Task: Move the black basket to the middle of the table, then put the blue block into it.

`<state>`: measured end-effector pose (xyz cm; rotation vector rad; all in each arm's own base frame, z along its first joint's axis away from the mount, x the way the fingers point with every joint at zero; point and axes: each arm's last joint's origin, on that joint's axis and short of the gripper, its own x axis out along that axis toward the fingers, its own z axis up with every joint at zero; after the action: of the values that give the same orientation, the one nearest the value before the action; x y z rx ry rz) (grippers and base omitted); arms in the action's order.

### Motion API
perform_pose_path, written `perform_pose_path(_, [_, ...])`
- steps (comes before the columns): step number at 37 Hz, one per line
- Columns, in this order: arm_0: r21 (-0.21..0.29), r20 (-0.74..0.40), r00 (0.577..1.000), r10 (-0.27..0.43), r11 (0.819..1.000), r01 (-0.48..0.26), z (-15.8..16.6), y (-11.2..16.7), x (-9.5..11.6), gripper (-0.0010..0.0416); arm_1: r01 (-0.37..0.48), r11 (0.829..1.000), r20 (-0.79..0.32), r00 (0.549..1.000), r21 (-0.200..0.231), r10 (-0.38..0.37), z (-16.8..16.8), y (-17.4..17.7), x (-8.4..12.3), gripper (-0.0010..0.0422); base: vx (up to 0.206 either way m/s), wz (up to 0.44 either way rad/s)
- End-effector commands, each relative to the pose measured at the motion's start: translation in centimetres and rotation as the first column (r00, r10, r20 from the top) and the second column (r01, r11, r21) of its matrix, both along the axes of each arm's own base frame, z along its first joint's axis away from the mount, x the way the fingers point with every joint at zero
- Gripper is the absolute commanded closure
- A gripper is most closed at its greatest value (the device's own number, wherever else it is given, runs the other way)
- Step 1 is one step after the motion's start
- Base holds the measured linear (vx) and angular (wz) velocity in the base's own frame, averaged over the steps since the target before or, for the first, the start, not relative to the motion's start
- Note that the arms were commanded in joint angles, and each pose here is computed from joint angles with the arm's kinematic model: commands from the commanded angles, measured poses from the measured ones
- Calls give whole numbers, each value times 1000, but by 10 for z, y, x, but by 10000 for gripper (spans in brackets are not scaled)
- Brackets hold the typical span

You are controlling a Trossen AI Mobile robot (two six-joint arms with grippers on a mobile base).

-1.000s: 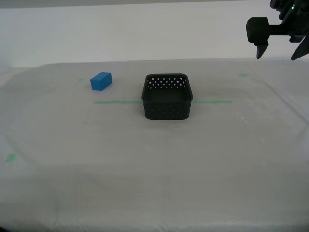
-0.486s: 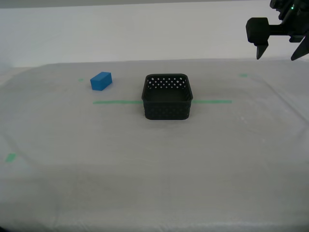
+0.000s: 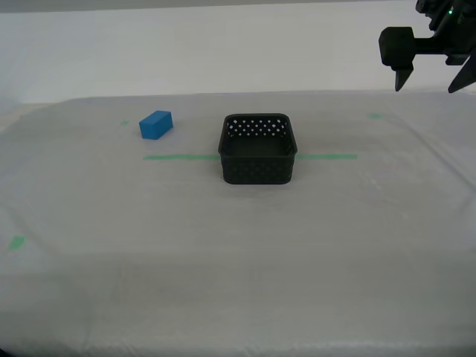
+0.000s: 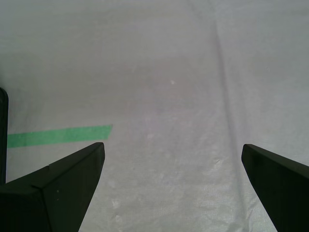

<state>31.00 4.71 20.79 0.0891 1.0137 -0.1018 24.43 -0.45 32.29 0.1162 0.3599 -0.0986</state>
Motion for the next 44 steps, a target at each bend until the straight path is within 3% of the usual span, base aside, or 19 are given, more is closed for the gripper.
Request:
perform_pose_path(1, [0,2,1000,1,1000,-1,0,0,0,7,24,1000,-29,999,11,-23,4,-3,7,412,0,0])
perform_pose_path(11, [0,2,1000,1,1000,-1,0,0,0,7,66,998,-123,990,9,-65,9,-13,31,412,0,0])
perform_pose_path(27, [0,2,1000,1,1000,-1,0,0,0,7,145,988,-287,950,45,-126,18,-32,83,412,0,0])
perform_pose_path(34, [0,1,1000,1,1000,-1,0,0,0,7,188,982,-319,932,17,-173,13,-39,102,412,0,0])
perform_pose_path(44, [1,3,1000,1,1000,-1,0,0,0,7,198,980,-405,897,9,-178,-2,-43,122,412,0,0])
